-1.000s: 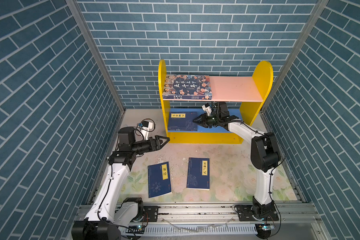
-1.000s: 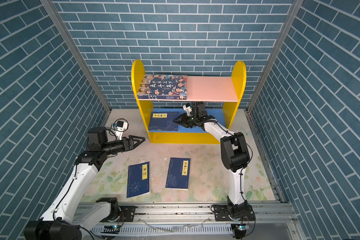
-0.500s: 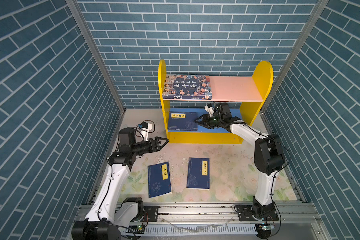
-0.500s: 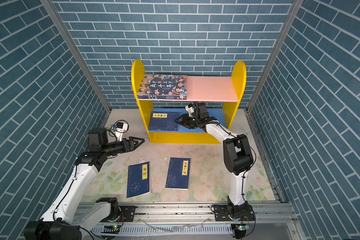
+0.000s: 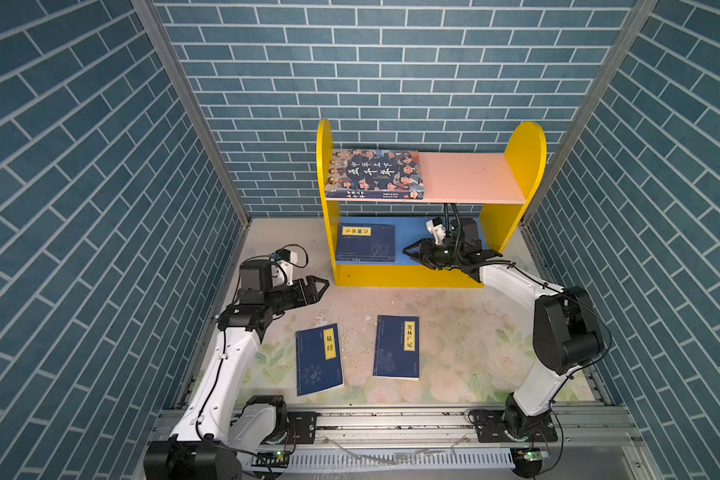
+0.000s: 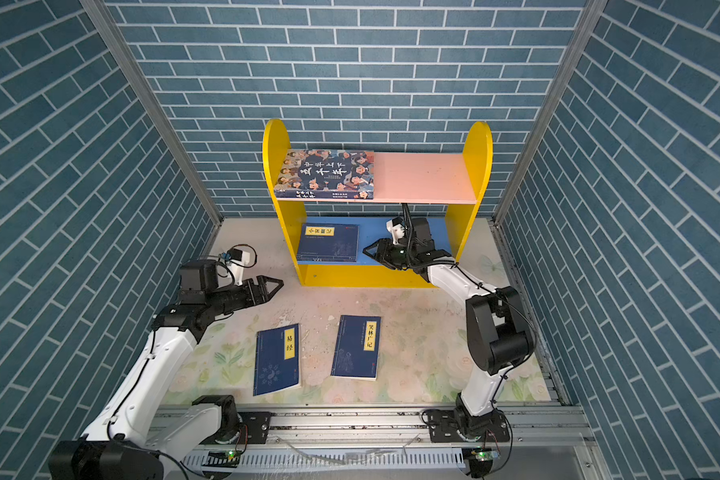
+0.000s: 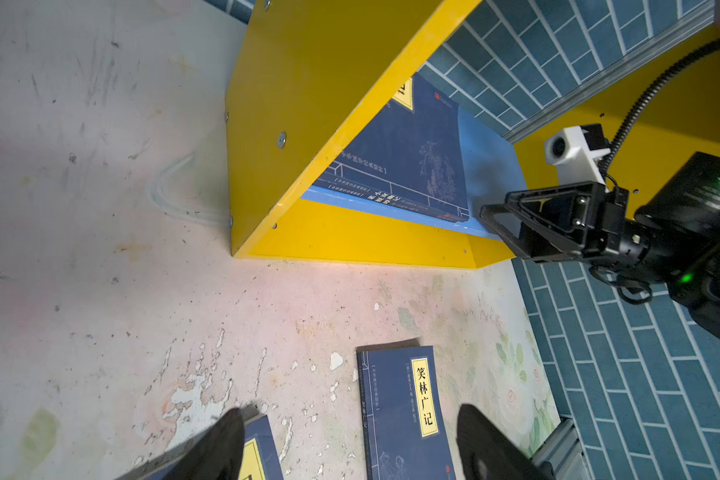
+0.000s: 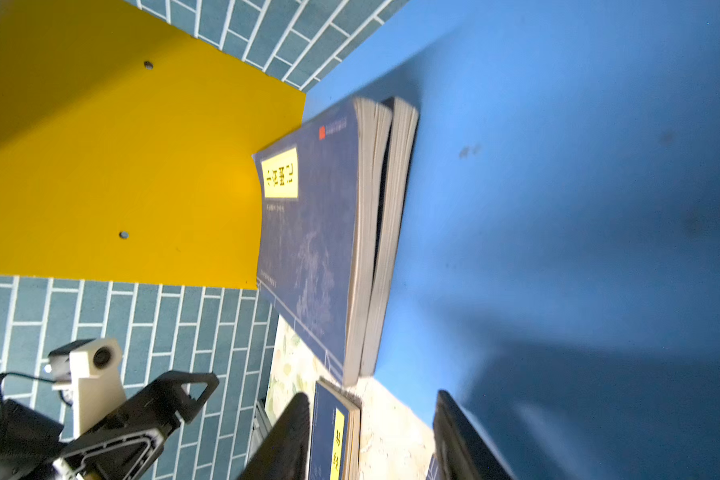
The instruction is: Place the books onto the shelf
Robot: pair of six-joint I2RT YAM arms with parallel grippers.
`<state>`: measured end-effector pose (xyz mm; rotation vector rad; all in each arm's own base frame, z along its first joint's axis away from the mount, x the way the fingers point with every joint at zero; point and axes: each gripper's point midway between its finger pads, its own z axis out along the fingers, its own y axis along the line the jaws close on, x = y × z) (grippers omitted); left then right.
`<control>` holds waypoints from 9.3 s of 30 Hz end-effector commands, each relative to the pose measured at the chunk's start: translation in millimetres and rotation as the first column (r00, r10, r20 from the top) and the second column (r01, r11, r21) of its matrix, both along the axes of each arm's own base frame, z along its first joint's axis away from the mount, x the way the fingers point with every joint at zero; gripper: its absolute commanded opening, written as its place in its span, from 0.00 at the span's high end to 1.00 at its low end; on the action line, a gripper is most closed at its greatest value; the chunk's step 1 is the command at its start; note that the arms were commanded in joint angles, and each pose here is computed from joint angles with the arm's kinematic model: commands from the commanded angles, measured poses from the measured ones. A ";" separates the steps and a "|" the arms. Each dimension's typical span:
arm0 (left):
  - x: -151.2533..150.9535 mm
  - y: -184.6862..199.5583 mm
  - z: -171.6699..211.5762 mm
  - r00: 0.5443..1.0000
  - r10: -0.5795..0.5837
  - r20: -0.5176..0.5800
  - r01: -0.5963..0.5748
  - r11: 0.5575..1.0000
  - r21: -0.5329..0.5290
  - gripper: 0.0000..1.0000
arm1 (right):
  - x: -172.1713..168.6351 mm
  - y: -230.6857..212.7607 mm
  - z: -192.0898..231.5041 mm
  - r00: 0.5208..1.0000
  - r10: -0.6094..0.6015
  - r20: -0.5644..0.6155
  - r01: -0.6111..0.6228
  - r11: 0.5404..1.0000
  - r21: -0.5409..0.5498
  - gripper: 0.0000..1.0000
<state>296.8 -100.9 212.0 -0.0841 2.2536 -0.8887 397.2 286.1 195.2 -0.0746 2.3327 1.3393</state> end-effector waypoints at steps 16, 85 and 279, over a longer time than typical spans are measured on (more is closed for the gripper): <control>-1.3 -28.3 -52.1 0.984 -0.057 -0.167 0.030 0.987 -0.159 0.19 | -174.7 -69.6 -3.1 0.999 -0.023 -0.038 0.015 0.979 -0.202 0.47; -58.3 -141.2 -148.9 0.795 -0.456 -0.399 0.466 0.881 -0.079 0.29 | -223.1 -53.7 -138.6 0.931 -0.119 -0.344 0.054 0.980 -0.194 0.46; -76.8 -165.6 12.6 0.657 -0.754 -0.017 0.639 0.568 -0.519 0.99 | -224.0 23.3 0.6 0.966 0.258 0.013 -0.237 0.866 0.441 0.49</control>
